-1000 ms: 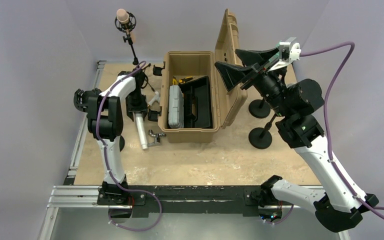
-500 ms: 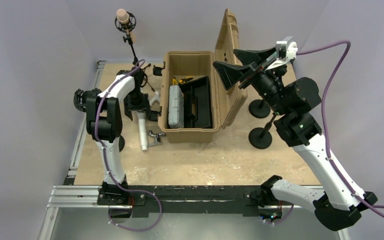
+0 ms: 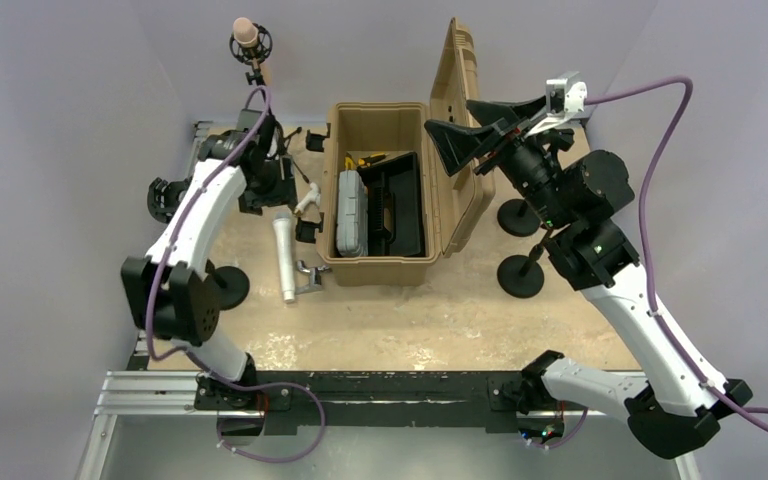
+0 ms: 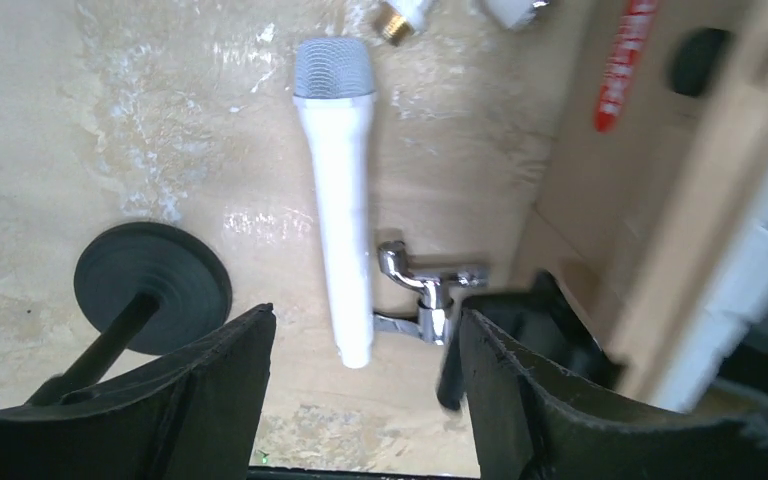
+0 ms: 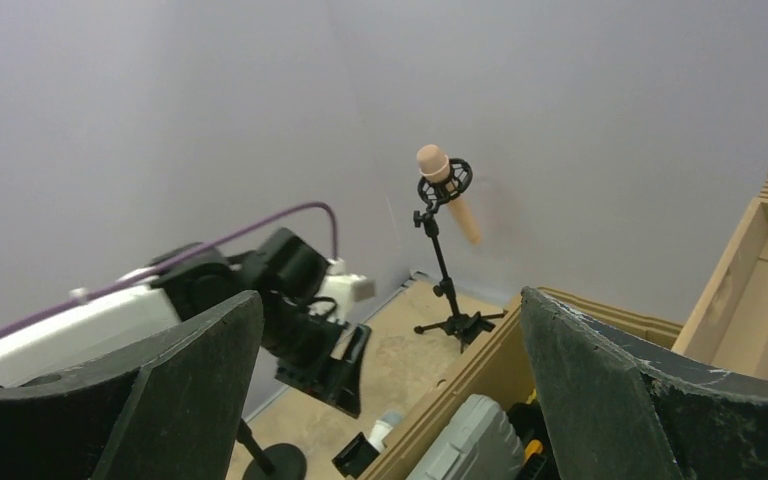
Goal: Remove the microphone from the stand
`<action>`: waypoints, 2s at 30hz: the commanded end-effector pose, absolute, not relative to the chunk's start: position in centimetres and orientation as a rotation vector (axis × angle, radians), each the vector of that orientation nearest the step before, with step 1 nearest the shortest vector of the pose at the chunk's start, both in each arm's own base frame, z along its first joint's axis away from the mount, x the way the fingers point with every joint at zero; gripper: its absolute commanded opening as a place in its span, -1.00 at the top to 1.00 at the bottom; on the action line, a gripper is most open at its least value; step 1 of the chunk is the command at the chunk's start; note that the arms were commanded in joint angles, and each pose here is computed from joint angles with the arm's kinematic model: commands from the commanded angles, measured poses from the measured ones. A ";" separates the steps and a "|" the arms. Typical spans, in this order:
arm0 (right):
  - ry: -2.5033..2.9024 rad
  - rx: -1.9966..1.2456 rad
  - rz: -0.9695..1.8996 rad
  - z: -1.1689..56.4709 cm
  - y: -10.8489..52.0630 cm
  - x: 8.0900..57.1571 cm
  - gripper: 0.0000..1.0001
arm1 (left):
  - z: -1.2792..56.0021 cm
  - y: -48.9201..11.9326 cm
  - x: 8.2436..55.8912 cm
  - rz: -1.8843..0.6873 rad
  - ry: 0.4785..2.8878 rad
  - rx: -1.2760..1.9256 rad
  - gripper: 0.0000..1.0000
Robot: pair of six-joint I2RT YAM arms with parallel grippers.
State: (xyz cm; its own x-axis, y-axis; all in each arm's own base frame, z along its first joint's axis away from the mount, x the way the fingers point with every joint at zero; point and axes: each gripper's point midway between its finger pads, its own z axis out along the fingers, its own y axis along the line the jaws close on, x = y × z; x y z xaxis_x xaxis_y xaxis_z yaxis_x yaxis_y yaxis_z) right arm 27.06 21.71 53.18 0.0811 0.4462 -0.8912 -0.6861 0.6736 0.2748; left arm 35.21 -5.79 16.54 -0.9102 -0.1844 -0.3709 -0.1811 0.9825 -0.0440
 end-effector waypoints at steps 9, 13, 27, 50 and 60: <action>1.185 -0.223 0.848 54.9 21.5 27.2 -0.97 | 34.7 -6.3 26.5 -0.305 2.124 -0.141 -0.41; 1.189 -0.232 0.855 54.6 21.8 27.3 -0.97 | 37.8 -2.5 24.1 -0.138 1.987 -0.246 -0.39; 1.185 -0.237 0.855 54.5 21.5 26.8 -0.97 | 35.0 6.9 19.9 0.319 1.812 -0.697 -0.12; 1.215 -0.342 0.847 53.2 23.2 27.3 -0.97 | 28.1 7.2 21.4 -0.212 1.792 -1.302 -0.20; 1.204 -0.367 0.836 53.2 23.1 26.9 -0.97 | 28.3 8.4 21.4 -0.239 1.685 -1.352 -0.51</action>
